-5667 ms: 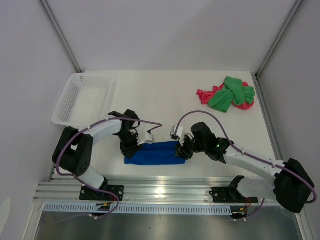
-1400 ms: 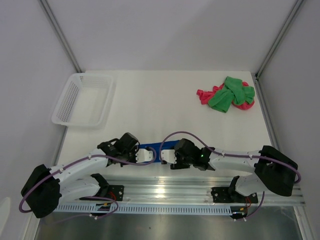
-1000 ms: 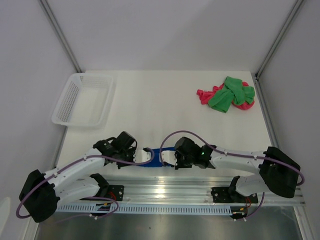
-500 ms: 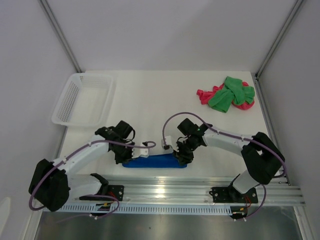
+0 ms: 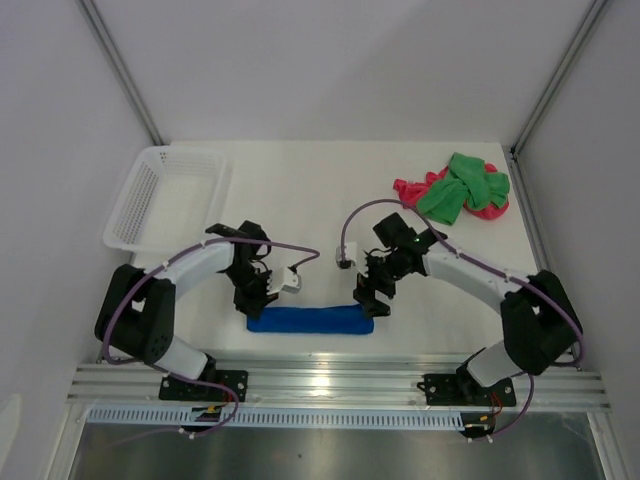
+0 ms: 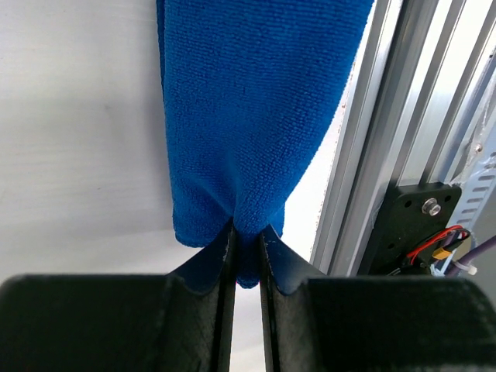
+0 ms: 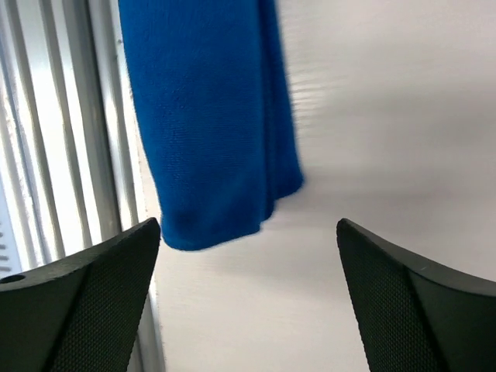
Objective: Roll the towels
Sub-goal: Roll the towel
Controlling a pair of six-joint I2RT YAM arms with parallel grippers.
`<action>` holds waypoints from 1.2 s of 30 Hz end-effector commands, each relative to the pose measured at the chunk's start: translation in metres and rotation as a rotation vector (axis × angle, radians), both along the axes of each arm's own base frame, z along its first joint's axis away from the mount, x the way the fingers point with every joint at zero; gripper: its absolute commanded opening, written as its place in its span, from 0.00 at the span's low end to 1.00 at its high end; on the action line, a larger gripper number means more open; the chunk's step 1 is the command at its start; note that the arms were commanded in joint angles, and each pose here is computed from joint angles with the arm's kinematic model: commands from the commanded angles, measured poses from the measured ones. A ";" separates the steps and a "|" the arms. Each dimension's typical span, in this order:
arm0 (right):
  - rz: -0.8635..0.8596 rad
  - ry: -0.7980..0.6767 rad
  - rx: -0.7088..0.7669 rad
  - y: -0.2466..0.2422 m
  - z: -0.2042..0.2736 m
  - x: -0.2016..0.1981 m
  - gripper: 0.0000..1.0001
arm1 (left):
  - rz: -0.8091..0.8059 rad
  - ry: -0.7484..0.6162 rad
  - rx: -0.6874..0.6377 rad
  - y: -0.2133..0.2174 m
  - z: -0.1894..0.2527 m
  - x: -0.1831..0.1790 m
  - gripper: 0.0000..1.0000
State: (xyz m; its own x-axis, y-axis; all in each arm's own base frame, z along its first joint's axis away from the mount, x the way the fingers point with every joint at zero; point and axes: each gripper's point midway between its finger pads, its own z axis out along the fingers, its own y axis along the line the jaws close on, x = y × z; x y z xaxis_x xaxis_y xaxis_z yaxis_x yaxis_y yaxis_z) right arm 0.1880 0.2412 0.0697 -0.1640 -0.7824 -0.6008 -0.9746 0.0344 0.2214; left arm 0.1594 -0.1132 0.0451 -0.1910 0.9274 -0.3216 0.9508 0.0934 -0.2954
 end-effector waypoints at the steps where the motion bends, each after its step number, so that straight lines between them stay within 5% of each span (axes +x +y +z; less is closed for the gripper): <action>1: -0.061 -0.199 0.104 0.009 0.046 0.026 1.00 | -0.008 0.013 -0.062 -0.009 0.005 0.010 0.17; 11: -0.381 -0.566 0.371 0.021 0.129 0.087 0.99 | 0.076 0.086 -0.043 -0.005 -0.002 0.025 0.17; 13: -0.498 -0.619 0.517 0.025 0.170 0.103 0.99 | 0.085 0.092 -0.042 -0.005 -0.004 0.025 0.17; 16: -0.675 -0.593 0.592 0.018 0.193 0.118 0.99 | 0.101 0.103 -0.043 -0.005 -0.003 0.028 0.16; 17: -0.550 -0.557 0.628 0.034 0.206 0.106 0.99 | 0.109 0.113 -0.041 -0.005 -0.005 0.028 0.16; 20: -0.413 -0.343 0.445 0.055 0.159 0.083 0.99 | 0.125 0.129 -0.045 -0.006 -0.005 0.029 0.16; 24: -0.297 -0.327 0.193 0.073 0.082 0.043 0.99 | 0.139 0.148 -0.048 -0.006 -0.008 0.028 0.16; 36: -0.107 -0.179 0.091 0.095 0.004 -0.010 0.99 | 0.165 0.176 -0.050 -0.005 -0.012 0.027 0.17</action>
